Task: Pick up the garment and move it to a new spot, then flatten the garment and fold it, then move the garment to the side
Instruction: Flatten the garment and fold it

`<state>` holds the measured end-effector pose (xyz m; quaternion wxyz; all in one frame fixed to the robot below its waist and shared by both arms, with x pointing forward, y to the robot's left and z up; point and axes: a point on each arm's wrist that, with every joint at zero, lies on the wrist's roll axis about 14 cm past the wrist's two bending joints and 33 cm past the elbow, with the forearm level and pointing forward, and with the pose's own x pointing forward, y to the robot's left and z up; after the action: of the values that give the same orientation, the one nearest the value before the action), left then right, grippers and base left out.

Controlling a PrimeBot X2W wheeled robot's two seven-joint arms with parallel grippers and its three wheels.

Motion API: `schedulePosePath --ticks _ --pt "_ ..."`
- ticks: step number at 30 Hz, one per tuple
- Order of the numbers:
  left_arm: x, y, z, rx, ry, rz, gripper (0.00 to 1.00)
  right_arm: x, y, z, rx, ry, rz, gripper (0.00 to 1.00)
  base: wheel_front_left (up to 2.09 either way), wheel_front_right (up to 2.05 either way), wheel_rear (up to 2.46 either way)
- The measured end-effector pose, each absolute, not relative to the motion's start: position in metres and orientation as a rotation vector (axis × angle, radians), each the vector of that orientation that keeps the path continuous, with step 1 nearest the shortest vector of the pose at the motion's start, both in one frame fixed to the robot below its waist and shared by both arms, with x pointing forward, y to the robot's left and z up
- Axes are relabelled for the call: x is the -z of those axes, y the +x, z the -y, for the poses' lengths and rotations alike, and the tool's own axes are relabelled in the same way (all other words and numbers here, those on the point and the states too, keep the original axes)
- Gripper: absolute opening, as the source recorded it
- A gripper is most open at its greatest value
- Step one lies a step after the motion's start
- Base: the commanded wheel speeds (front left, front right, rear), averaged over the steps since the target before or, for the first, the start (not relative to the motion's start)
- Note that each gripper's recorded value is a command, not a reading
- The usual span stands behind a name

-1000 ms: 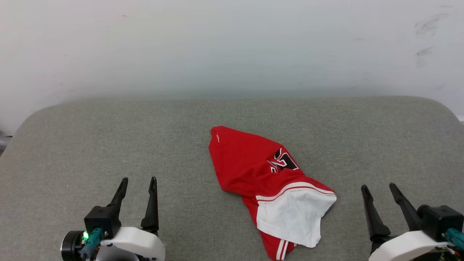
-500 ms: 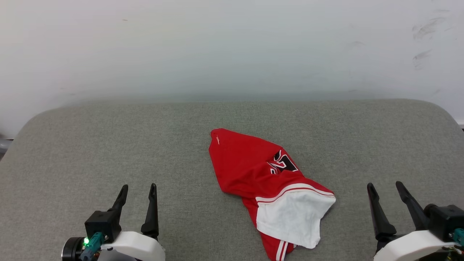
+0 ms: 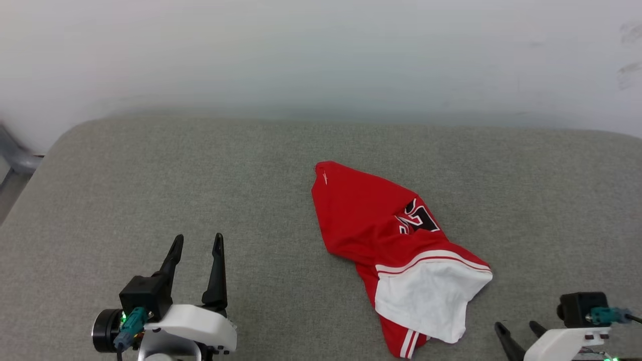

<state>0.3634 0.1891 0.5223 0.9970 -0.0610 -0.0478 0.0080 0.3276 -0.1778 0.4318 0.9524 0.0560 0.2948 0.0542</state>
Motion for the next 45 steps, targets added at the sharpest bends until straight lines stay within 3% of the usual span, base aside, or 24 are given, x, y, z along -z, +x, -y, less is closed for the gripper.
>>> schedulePosePath --ticks 10,16,17,18,19,25,31,38,45 --pt "-0.507 0.383 -0.191 -0.044 -0.139 0.055 1.0 -0.4 0.349 0.122 -0.326 0.083 -0.763 1.0 0.0 0.0 0.0" --pt "-0.496 0.39 -0.197 -0.067 -0.142 0.027 1.0 -0.359 0.328 0.11 -0.398 0.072 -0.974 1.0 0.0 0.0 0.0" --pt "-0.495 0.39 -0.199 -0.072 -0.14 0.026 1.0 -0.357 0.326 0.108 -0.403 0.085 -0.994 0.91 0.0 0.0 0.0" --pt "-0.495 0.39 -0.199 -0.072 -0.141 0.025 1.0 -0.355 0.324 0.108 -0.407 0.087 -1.007 0.41 0.0 0.0 0.0" --pt "-0.495 0.391 -0.199 -0.073 -0.139 0.026 1.0 -0.355 0.323 0.108 -0.409 0.085 -1.013 0.0 0.0 0.0 0.0" --pt "-0.5 0.393 -0.197 -0.065 -0.138 0.044 1.0 -0.375 0.338 0.111 -0.414 0.072 -0.925 0.0 0.0 0.0 0.0" --pt "-0.502 0.394 -0.186 -0.034 -0.146 0.053 1.0 -0.448 0.399 0.143 -0.339 -0.02 -0.645 0.0 0.0 0.0 0.0" --pt "-0.504 0.4 -0.171 0.009 -0.151 0.06 1.0 -0.504 0.43 0.224 -0.125 -0.069 -0.516 0.0 0.0 0.0 0.0" --pt "-0.496 0.406 -0.164 0.03 -0.149 0.038 1.0 -0.488 0.408 0.324 0.164 0.061 -0.601 0.0 0.0 0.0 0.0"
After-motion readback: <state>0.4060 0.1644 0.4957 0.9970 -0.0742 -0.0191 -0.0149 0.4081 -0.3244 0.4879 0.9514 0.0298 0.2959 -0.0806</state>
